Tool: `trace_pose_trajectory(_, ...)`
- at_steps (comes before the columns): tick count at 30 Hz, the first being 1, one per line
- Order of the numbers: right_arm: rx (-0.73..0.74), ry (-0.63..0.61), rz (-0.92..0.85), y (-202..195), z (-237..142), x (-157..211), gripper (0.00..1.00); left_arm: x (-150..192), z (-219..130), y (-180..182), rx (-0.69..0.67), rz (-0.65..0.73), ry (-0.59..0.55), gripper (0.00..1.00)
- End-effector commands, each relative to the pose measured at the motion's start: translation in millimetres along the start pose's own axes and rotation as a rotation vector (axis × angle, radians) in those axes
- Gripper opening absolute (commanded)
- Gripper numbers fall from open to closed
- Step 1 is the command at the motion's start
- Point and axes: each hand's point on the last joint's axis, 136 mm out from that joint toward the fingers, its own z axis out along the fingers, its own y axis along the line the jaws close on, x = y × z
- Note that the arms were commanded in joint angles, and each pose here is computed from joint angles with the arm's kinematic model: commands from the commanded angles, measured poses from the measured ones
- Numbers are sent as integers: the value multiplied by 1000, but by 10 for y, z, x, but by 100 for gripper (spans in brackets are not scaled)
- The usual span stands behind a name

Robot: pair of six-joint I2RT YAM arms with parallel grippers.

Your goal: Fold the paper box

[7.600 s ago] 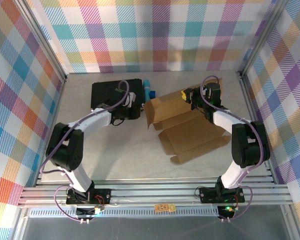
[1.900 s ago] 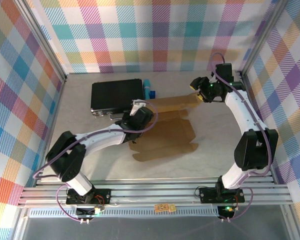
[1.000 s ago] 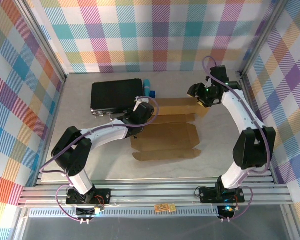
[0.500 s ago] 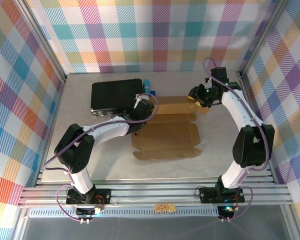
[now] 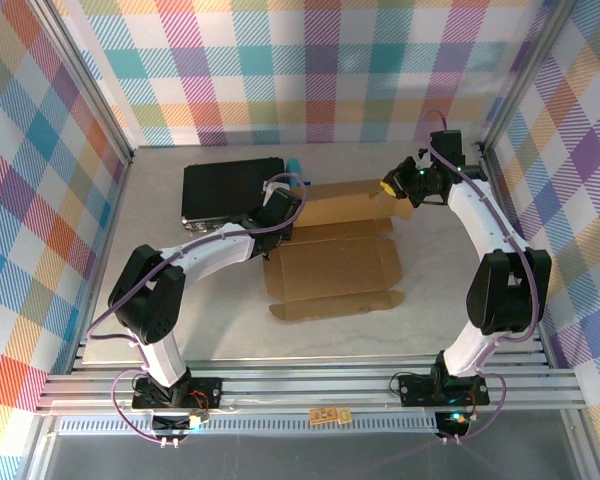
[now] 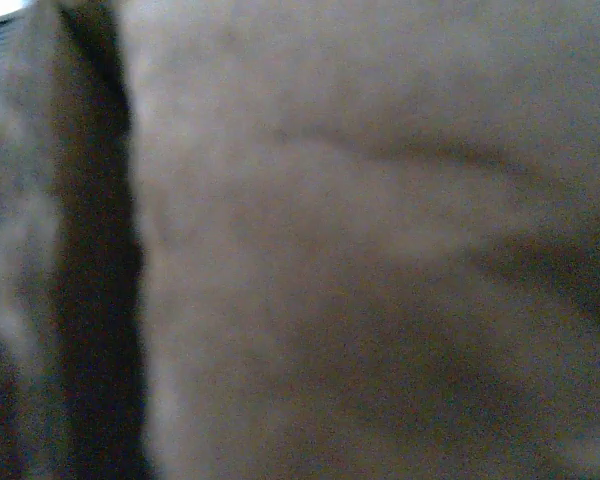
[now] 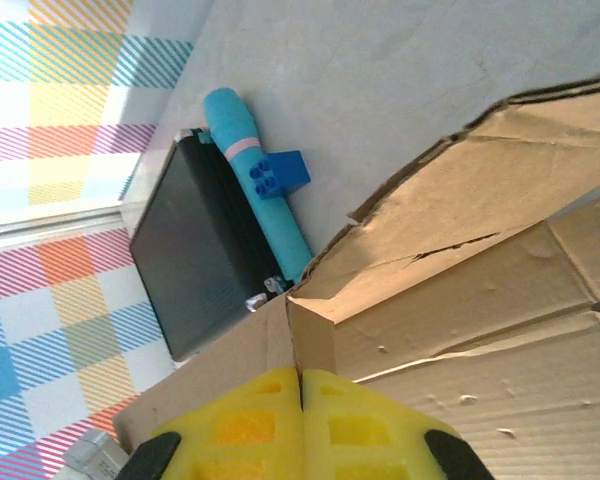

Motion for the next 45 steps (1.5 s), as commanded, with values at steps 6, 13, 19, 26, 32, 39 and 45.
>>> trace_pose_trajectory(6,-87,-181,-17,483,-682,-294,38,-399,-258,128,90,-172,3,0)
trace_pose_trajectory(13,7,-260,-31,-115,-864,-296,45,-659,-462,226,138,-217,19,0)
trace_pose_trajectory(19,-17,-231,-92,-390,-609,-139,56,-734,-548,341,142,-234,69,0)
trace_pose_trajectory(26,-54,-163,-176,-301,-322,-230,55,-704,-582,398,156,-248,159,0)
trace_pose_trajectory(32,-48,-113,-225,-233,-125,-176,46,-681,-577,400,164,-263,202,0)
trace_pose_trajectory(39,-38,-153,-249,-144,-162,-198,41,-648,-558,392,163,-260,224,0)
trace_pose_trajectory(45,-36,-133,-246,-141,-128,-169,28,-665,-551,398,161,-269,228,0)
